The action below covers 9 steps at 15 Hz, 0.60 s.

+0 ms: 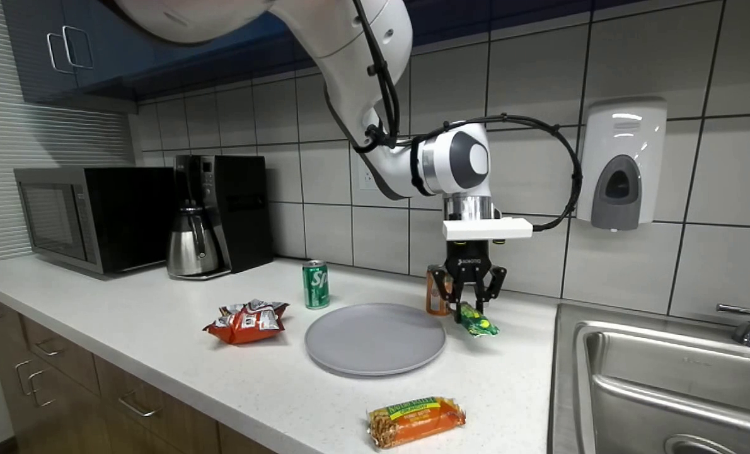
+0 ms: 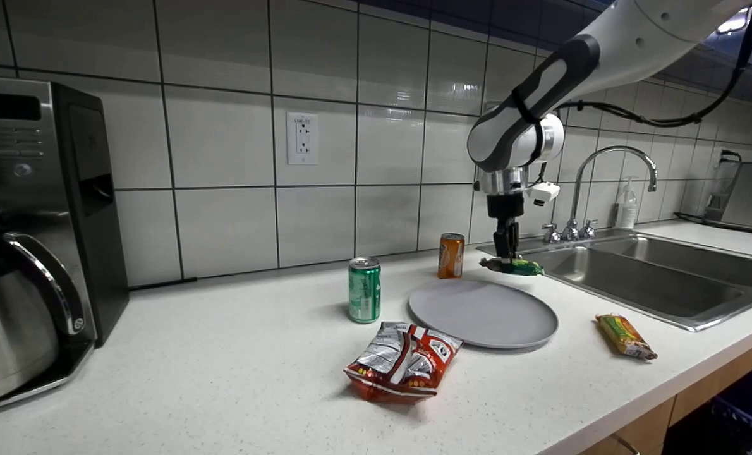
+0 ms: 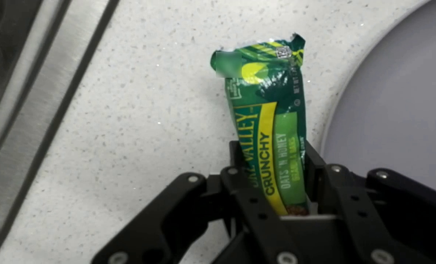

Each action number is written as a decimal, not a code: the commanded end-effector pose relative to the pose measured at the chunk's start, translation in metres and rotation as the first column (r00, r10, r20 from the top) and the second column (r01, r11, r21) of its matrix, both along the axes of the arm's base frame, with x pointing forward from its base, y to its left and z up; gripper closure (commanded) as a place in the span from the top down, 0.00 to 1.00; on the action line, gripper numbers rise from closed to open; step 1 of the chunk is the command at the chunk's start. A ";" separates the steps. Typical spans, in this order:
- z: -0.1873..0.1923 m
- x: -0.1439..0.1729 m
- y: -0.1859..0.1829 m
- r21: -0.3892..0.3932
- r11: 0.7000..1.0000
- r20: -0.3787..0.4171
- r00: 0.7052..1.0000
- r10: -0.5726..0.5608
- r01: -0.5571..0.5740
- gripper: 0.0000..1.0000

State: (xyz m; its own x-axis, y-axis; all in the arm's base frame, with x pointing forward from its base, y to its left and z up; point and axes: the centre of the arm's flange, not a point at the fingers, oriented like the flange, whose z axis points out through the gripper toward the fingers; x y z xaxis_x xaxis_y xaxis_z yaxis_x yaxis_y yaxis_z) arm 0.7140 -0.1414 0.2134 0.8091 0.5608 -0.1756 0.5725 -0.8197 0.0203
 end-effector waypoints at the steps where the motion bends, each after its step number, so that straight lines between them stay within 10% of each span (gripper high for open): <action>1: 0.014 -0.035 0.030 -0.004 1.000 -0.002 1.000 -0.001 0.001 0.14; 9: 0.010 -0.048 0.088 0.003 0.999 -0.028 0.999 0.033 -0.033 0.14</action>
